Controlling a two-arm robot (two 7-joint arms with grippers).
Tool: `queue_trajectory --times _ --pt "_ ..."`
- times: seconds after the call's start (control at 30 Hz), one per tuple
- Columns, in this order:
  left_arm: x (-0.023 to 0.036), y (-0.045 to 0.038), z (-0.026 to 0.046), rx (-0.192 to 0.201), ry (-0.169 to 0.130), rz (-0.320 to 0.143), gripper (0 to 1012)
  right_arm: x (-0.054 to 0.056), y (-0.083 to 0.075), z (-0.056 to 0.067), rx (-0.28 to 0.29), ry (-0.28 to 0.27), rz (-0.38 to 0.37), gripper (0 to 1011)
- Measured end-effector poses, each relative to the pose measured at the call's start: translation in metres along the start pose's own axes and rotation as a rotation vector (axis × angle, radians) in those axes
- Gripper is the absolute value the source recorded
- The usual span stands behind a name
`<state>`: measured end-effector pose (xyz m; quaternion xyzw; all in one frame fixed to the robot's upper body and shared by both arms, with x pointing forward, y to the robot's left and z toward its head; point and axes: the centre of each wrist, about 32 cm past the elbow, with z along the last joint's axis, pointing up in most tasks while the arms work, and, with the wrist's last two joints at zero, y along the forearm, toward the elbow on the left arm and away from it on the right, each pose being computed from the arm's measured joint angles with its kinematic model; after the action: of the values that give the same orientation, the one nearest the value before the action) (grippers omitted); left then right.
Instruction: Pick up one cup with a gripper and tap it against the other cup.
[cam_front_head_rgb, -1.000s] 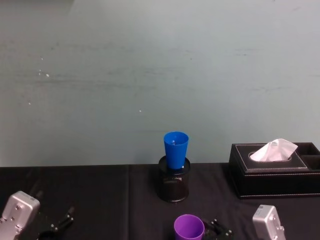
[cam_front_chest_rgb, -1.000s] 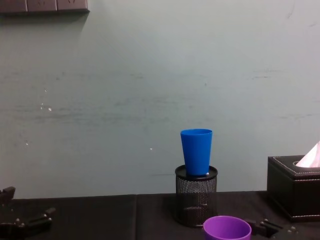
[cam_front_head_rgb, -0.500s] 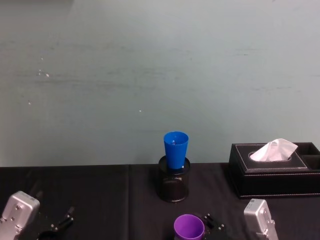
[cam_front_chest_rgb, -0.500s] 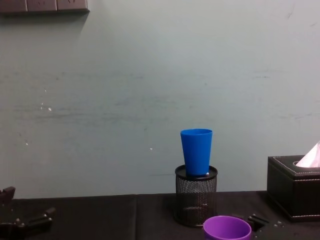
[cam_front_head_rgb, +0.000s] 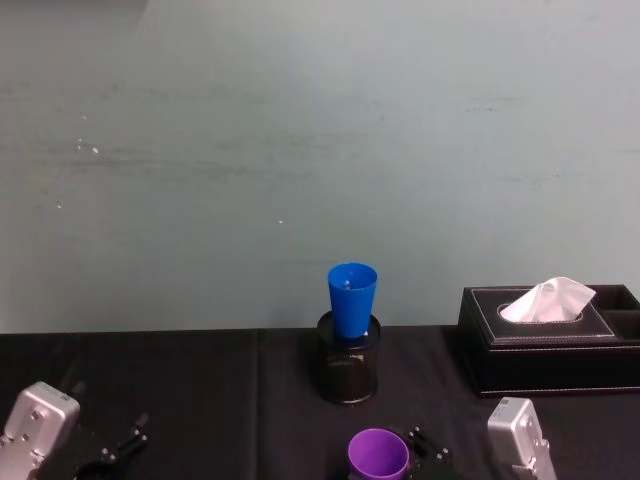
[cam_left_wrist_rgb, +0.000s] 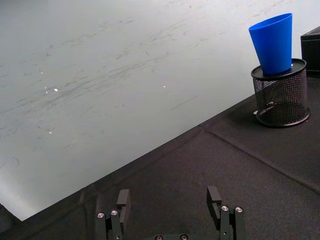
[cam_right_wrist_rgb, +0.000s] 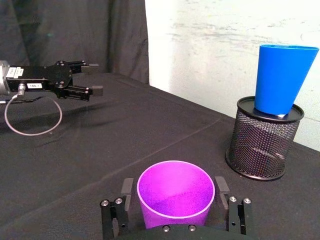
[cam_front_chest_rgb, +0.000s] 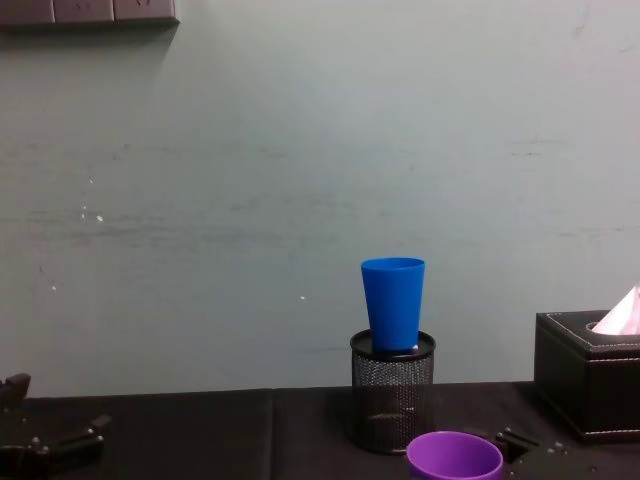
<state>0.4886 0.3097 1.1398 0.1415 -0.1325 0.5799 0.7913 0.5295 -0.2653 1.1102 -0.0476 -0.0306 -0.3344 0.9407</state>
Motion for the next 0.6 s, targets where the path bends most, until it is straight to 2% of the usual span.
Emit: queue_trajectory --times 0.07,0.23,0.27,0.3,0.6 --pt "0.0000 0.0000 0.0000 0.000 0.000 0.000 1000 0.0000 -0.0001 0.0000 0.000 0.000 0.000 996" --pt "0.0000 0.0000 0.0000 0.000 0.000 0.000 1000 -0.0001 -0.0003 0.0000 0.000 0.000 0.000 862" --pt "0.0000 0.0000 0.0000 0.000 0.000 0.000 1000 -0.0001 -0.0003 0.0000 0.000 0.000 0.000 862" --pt "0.0000 0.0000 0.0000 0.000 0.000 0.000 1000 -0.0001 -0.0003 0.0000 0.000 0.000 0.000 811" --pt "0.0000 0.0000 0.0000 0.000 0.000 0.000 1000 -0.0001 -0.0005 0.0000 0.000 0.000 0.000 757"
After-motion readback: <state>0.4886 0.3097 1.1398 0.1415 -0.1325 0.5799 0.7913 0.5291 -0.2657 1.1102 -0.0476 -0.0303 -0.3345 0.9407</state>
